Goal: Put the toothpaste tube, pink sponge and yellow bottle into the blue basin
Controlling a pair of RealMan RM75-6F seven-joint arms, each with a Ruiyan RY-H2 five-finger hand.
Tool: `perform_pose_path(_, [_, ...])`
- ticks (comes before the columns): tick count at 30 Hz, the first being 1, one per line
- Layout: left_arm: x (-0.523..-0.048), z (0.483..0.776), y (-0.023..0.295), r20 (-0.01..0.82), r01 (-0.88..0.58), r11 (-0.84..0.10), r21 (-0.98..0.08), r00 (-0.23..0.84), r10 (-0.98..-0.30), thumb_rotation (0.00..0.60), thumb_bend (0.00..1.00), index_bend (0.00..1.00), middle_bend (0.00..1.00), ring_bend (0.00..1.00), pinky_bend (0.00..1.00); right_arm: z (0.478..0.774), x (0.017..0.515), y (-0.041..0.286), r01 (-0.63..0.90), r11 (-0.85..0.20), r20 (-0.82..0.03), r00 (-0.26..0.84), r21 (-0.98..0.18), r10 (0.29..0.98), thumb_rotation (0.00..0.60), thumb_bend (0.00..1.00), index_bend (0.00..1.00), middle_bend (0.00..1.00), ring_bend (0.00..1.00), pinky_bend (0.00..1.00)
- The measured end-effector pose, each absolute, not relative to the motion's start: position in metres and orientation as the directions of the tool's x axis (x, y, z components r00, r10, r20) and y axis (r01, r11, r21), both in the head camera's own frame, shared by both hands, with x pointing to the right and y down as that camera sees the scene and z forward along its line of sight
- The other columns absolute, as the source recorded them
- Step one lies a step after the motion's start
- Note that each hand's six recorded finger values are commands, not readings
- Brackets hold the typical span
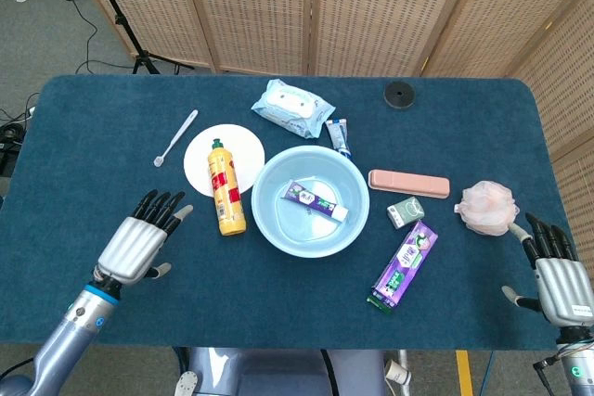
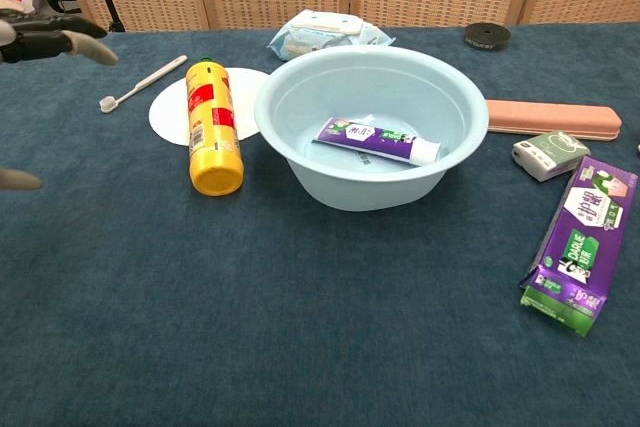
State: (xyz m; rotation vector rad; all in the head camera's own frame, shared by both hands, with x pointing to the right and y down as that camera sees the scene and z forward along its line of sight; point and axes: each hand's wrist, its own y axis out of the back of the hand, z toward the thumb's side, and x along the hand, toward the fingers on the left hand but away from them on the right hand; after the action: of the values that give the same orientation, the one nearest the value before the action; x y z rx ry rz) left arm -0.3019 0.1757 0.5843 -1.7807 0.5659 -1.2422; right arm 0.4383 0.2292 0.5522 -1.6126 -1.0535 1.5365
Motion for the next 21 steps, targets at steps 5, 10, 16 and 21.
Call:
perform_pose_path(5, [-0.339, 0.582, 0.203, 0.526, 0.028, -0.552, -0.834, 0.347, -0.777, 0.55, 0.01, 0.08, 0.0, 0.0, 0.0, 0.559, 0.429, 0.232, 0.073, -0.471, -0.472, 0.005, -0.879, 0.882, 0.6, 0.13, 0.13, 0.0, 0.0, 0.0])
perform_pose_path(10, [-0.375, 0.589, 0.228, 0.543, 0.005, -0.564, -0.826, 0.273, -0.794, 0.551, 0.01, 0.08, 0.0, 0.0, 0.0, 0.568, 0.417, 0.233, 0.042, -0.489, -0.488, 0.038, -0.871, 0.872, 0.6, 0.13, 0.13, 0.0, 0.0, 0.0])
perform_pose_path(16, [-0.389, 0.601, 0.246, 0.566, -0.012, -0.585, -0.811, 0.238, -0.789, 0.552, 0.02, 0.08, 0.0, 0.0, 0.0, 0.587, 0.399, 0.216, 0.001, -0.505, -0.503, 0.084, -0.863, 0.86, 0.6, 0.13, 0.12, 0.0, 0.0, 0.0])
perform_pose_path(21, [-0.385, 0.606, 0.25, 0.567, 0.009, -0.584, -0.812, 0.251, -0.785, 0.551, 0.02, 0.08, 0.0, 0.0, 0.0, 0.598, 0.386, 0.185, -0.017, -0.495, -0.494, 0.101, -0.869, 0.864, 0.6, 0.13, 0.1, 0.0, 0.0, 0.0])
